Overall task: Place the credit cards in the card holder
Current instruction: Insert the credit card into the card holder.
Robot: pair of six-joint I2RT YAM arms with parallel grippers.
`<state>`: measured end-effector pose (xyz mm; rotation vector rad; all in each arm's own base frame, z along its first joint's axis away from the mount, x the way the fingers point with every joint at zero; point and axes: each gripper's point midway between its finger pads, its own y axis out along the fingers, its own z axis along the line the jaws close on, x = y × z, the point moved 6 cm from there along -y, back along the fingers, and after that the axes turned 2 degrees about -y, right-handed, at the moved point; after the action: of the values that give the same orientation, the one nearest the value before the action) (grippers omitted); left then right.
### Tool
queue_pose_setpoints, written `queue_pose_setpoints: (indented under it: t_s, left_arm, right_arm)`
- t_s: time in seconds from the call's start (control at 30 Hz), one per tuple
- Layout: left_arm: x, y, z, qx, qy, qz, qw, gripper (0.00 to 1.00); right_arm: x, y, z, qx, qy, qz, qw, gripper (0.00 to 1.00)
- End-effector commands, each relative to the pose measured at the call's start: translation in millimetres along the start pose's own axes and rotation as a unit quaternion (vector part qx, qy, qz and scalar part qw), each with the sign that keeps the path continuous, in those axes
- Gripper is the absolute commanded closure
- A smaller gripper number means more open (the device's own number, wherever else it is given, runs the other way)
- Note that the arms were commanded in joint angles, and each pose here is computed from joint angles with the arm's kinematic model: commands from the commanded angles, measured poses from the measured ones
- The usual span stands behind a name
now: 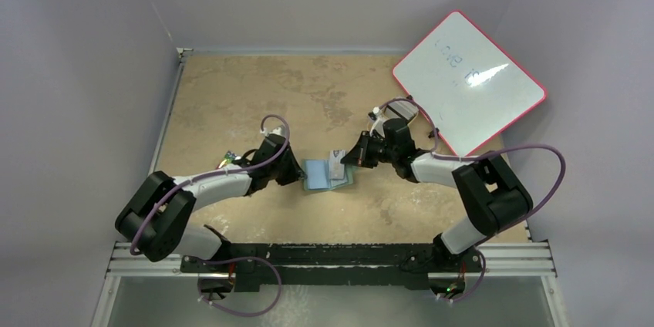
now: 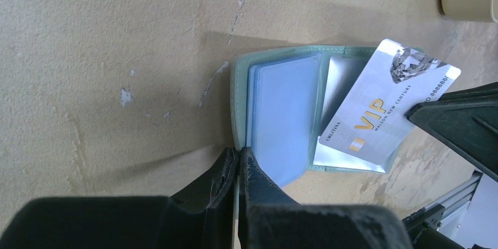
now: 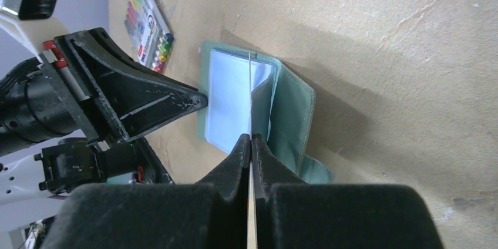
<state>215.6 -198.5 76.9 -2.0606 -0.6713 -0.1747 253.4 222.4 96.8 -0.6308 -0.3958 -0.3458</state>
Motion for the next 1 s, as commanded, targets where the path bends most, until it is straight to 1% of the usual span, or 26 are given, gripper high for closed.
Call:
queue_pose_setpoints:
  t_s: [0.0,0.6,0.97]
  left_arm:
    - [3.6,3.1,-1.5,-0.006,-0.002,-0.021,1.000,1.00]
    - [2.9,11.2,-4.8,-0.021,-0.029,-0.024,0.999,1.00]
    - [3.3,11.9,-4.4,-0.025,-0.038,-0.032,0.998,1.00]
  right_arm:
    - [5.8,2.4,7.7,0.030,-0.002,-0.008,1.000,1.00]
    - [-1.7,10.5,-2.7,0.020,0.013,0.004,1.000,1.00]
    - [-13.5,12.4,-8.8,0.000,0.034,0.025,0.999,1.00]
